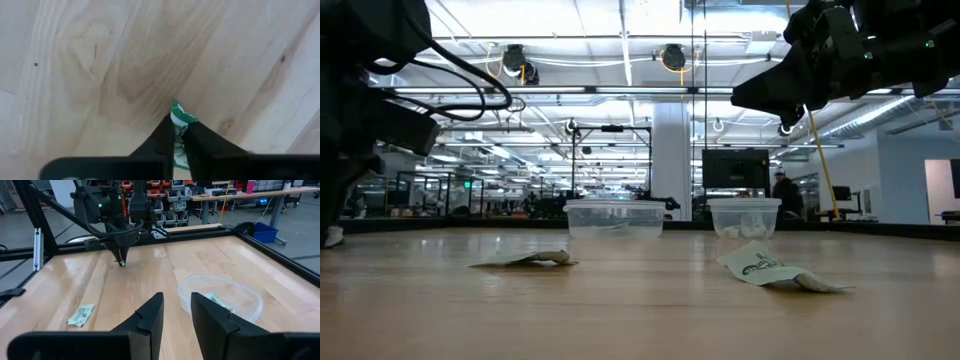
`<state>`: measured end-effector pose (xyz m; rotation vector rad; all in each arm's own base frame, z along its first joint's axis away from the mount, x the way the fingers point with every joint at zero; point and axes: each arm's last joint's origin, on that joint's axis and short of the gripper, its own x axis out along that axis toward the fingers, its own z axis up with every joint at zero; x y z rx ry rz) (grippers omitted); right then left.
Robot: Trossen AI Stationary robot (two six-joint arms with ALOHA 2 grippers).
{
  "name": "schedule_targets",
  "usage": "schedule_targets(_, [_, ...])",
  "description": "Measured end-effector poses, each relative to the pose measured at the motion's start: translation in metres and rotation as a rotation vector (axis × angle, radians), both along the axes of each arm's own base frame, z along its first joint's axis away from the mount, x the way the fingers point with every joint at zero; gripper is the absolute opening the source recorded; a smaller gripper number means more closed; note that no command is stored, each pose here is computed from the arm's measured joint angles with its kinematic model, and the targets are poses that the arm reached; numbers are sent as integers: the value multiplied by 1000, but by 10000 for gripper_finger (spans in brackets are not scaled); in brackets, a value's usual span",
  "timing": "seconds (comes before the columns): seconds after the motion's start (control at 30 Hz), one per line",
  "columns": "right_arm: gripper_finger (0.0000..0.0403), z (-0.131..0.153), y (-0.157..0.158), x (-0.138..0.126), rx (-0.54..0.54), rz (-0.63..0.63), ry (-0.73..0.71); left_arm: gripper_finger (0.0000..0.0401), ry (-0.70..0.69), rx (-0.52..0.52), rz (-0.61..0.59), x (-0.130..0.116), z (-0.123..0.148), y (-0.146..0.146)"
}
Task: Pick and place Stevia / Truvia into bins
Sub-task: Put the truvia packet into the left transparent container
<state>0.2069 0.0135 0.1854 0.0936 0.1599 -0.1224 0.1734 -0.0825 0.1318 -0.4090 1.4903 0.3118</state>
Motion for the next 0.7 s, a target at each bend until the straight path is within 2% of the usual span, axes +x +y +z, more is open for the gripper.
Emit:
schedule_targets(0.07, [91, 0, 0, 0, 0, 0, -5, 16, -12, -7, 18, 3, 2, 0])
schedule_targets(0.13, [91, 2, 0, 0, 2, 0, -18, 16, -31, 2, 37, 9, 7, 0])
schedule_targets(0.3, [91, 5, 0, 1, 5, 0, -52, 46, -221, 127, 42, 38, 34, 5])
schedule_targets(0.43, [91, 6, 0, 3, 0, 0, -86, 42, -357, 185, -19, 64, 62, 17])
schedule_targets(0.6, [91, 3, 0, 8, -5, -30, -97, 16, -552, 333, -96, 97, 99, 44])
schedule_targets(0.7, [91, -4, -1, 11, -10, -68, -69, 20, -653, 401, -127, 111, 119, 69])
